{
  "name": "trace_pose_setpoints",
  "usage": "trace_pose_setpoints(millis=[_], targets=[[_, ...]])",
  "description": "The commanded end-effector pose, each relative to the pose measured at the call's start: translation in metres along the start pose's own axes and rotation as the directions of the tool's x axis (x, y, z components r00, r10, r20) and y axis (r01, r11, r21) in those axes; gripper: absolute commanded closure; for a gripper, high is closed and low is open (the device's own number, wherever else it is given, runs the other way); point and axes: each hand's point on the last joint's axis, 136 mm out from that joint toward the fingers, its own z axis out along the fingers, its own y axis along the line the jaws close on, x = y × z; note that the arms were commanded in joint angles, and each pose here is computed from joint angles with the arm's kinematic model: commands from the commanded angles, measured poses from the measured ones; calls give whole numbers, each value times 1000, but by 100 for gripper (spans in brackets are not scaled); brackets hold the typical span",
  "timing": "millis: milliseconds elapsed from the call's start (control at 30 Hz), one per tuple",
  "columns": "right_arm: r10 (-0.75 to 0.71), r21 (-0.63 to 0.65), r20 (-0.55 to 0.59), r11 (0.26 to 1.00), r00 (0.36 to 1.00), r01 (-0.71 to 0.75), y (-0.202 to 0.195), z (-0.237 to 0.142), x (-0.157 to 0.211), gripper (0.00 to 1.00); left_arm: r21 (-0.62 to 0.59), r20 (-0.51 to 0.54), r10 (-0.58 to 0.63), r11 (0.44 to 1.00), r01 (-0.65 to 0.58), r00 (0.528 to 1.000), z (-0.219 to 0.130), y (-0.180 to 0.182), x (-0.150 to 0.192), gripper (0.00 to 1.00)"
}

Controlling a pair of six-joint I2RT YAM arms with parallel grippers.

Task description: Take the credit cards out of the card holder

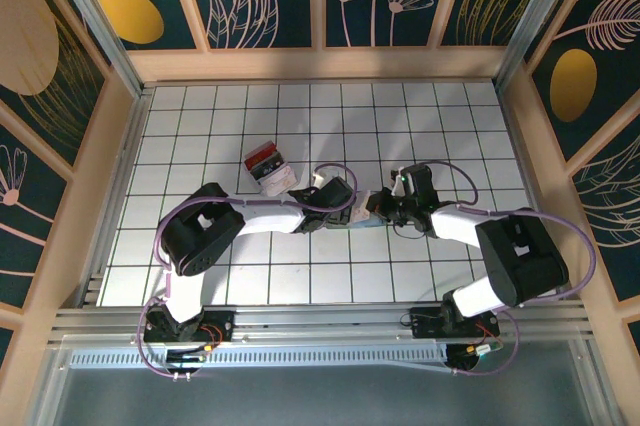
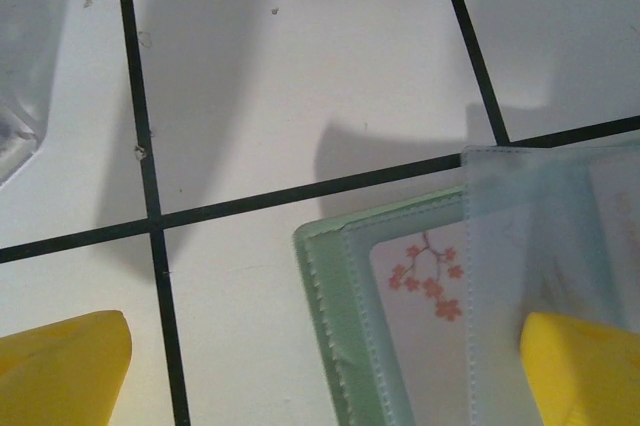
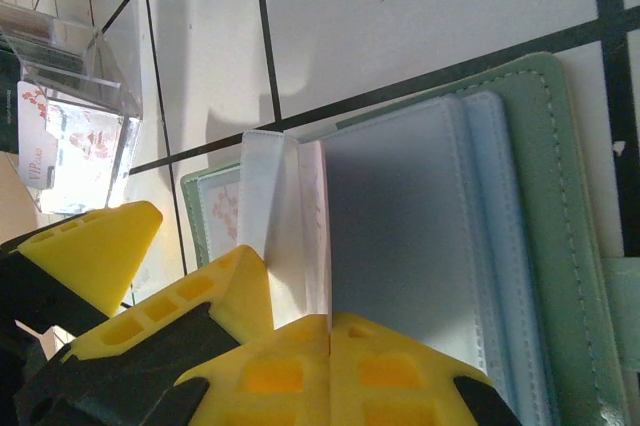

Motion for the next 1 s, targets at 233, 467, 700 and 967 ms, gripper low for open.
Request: trace_pose_setpoints(millis=[233,467,700,967], targets=[[-36,37,66,999,997,33,0,-8,-14,100,-9,39,-29,1000,30,999,-16,3,-17,1],[-55,5,95,998,994,55,11,-14,-19,100,14,105,-82,997,81,991,-33,3,-38,1],[-82,12,126,997,989,81,17,-21,-27,100,50,148,-131,991,125,980,-43,2,-53,1],[-118,9,165,993,979,118,27,-29,-36,100,119,199,-223,972,202,954,-57,7,-70,1]])
